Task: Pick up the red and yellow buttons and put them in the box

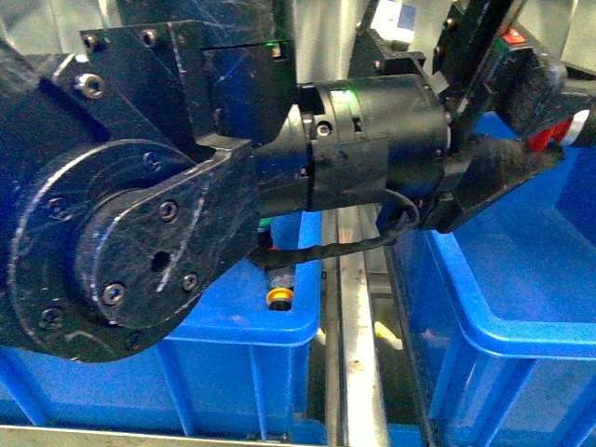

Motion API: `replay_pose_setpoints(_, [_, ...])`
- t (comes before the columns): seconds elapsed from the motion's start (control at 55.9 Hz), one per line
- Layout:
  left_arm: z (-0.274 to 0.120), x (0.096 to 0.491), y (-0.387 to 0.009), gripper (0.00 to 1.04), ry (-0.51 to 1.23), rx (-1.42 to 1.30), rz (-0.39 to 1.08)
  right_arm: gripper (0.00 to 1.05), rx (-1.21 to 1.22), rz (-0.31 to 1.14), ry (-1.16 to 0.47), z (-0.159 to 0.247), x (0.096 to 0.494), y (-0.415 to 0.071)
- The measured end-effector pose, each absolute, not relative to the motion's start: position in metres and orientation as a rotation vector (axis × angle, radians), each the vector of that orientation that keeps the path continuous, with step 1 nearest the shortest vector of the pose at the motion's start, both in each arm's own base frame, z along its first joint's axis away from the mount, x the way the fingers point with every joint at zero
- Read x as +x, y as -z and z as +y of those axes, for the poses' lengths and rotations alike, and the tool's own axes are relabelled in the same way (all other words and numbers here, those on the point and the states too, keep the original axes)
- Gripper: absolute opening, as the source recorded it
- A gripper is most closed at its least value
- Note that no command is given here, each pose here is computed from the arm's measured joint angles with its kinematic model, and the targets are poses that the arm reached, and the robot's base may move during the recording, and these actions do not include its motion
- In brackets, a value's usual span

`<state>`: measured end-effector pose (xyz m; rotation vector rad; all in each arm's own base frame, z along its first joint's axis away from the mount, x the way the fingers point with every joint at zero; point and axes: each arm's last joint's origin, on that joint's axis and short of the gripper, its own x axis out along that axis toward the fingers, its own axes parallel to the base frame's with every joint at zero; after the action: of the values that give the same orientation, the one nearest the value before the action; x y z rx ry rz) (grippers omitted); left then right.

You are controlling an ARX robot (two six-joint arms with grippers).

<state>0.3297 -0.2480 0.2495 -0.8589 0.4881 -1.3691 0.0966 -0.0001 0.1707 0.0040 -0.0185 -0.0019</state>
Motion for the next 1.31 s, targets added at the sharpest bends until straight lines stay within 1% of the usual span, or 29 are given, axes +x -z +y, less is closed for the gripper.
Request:
replay_pose_setpoints(0.072, [-0.252,0.331,-0.251,0.34,1.371,-0.853,0.497,0.98,0.004,-0.019,0.002,0.0,0.097,-0.171])
replay_pose_setpoints(0.125, [-0.253,0.331,-0.253,0.34,1.371,-0.85,0.494,0.98,-0.049,-0.044,0.081,0.0,0.098,-0.173])
replay_pose_setpoints(0.161, [-0.254,0.332,-0.253,0.34,1.368,-0.847,0.497,0.98,-0.15,-0.113,0.171,-0.001,0.101,-0.182])
replay_pose_setpoints(0.215, [-0.254,0.332,-0.253,0.34,1.364,-0.844,0.491,0.98,-0.279,-0.187,0.172,-0.003,0.106,-0.192])
replay_pose_setpoints(0.25, [-0.253,0.333,-0.253,0.34,1.353,-0.844,0.488,0.98,-0.421,-0.238,0.167,-0.008,0.111,-0.201])
replay_pose_setpoints(0.304, [-0.253,0.333,-0.252,0.34,1.347,-0.838,0.491,0.98,-0.668,-0.341,0.191,-0.024,0.124,-0.231])
replay_pose_setpoints(0.393, [-0.253,0.333,-0.251,0.34,1.341,-0.828,0.495,0.98,-0.798,-0.45,0.264,-0.044,0.141,-0.273])
replay_pose_setpoints(0.447, [-0.253,0.333,-0.251,0.34,1.332,-0.826,0.495,0.98,-0.786,-0.444,0.336,-0.056,0.154,-0.291])
replay_pose_setpoints(0.519, [-0.252,0.333,-0.253,0.34,1.323,-0.822,0.487,0.98,-0.66,-0.363,0.406,-0.069,0.173,-0.305])
replay_pose_setpoints(0.572, [-0.251,0.332,-0.257,0.34,1.322,-0.815,0.475,0.98,-0.473,-0.253,0.443,-0.08,0.191,-0.309])
replay_pose_setpoints(0.59, [-0.251,0.331,-0.259,0.34,1.323,-0.813,0.472,0.98,-0.403,-0.218,0.445,-0.082,0.197,-0.309])
replay_pose_setpoints(0.608, [-0.251,0.331,-0.26,0.34,1.323,-0.81,0.47,0.98,-0.382,-0.197,0.446,-0.083,0.199,-0.309])
replay_pose_setpoints(0.697, [-0.252,0.328,-0.265,0.34,1.325,-0.799,0.46,0.98,0.004,-0.07,0.379,-0.084,0.222,-0.312])
replay_pose_setpoints(0.715, [-0.252,0.328,-0.266,0.34,1.324,-0.799,0.458,0.98,0.043,-0.063,0.371,-0.083,0.224,-0.313])
replay_pose_setpoints(0.733, [-0.253,0.327,-0.267,0.34,1.326,-0.796,0.454,0.98,0.143,-0.058,0.348,-0.081,0.228,-0.314])
replay_pose_setpoints(0.751, [-0.253,0.327,-0.268,0.34,1.327,-0.795,0.452,0.98,0.162,-0.053,0.336,-0.08,0.229,-0.315])
replay_pose_setpoints(0.769, [-0.254,0.327,-0.269,0.34,1.327,-0.795,0.45,0.98,0.255,-0.057,0.311,-0.077,0.232,-0.316])
replay_pose_setpoints(0.823, [-0.255,0.327,-0.272,0.34,1.327,-0.791,0.44,0.98,0.439,-0.059,0.241,-0.07,0.239,-0.321])
replay_pose_setpoints(0.841, [-0.255,0.327,-0.273,0.34,1.325,-0.791,0.437,0.98,0.46,-0.059,0.228,-0.069,0.24,-0.322])
replay_pose_setpoints(0.876, [-0.256,0.327,-0.275,0.34,1.32,-0.787,0.428,0.98,0.621,-0.067,0.169,-0.065,0.245,-0.325])
replay_pose_setpoints(0.894, [-0.256,0.327,-0.276,0.34,1.32,-0.786,0.426,0.98,0.64,-0.066,0.158,-0.064,0.246,-0.325])
replay_pose_setpoints(0.912, [-0.256,0.327,-0.277,0.34,1.315,-0.786,0.423,0.98,0.728,-0.07,0.134,-0.063,0.247,-0.326])
replay_pose_setpoints(0.93, [-0.256,0.327,-0.278,0.34,1.313,-0.784,0.42,0.98,0.745,-0.071,0.124,-0.062,0.248,-0.326])
replay_pose_setpoints(0.966, [-0.257,0.326,-0.279,0.34,1.313,-0.779,0.416,0.98,0.916,-0.079,0.085,-0.061,0.251,-0.326])
replay_pose_setpoints(1.019, [-0.258,0.326,-0.282,0.34,1.311,-0.775,0.409,0.98,1.107,-0.098,0.071,-0.061,0.253,-0.326])
replay_pose_setpoints(1.127, [-0.261,0.324,-0.287,0.34,1.313,-0.769,0.39,0.98,1.31,-0.105,0.063,-0.061,0.254,-0.321])
replay_pose_setpoints(1.216, [-0.264,0.323,-0.29,0.34,1.318,-0.761,0.386,0.98,1.394,-0.082,0.076,-0.06,0.254,-0.312])
replay_pose_setpoints(1.306, [-0.267,0.322,-0.293,0.34,1.318,-0.753,0.377,0.98,1.455,-0.027,0.083,-0.053,0.253,-0.3])
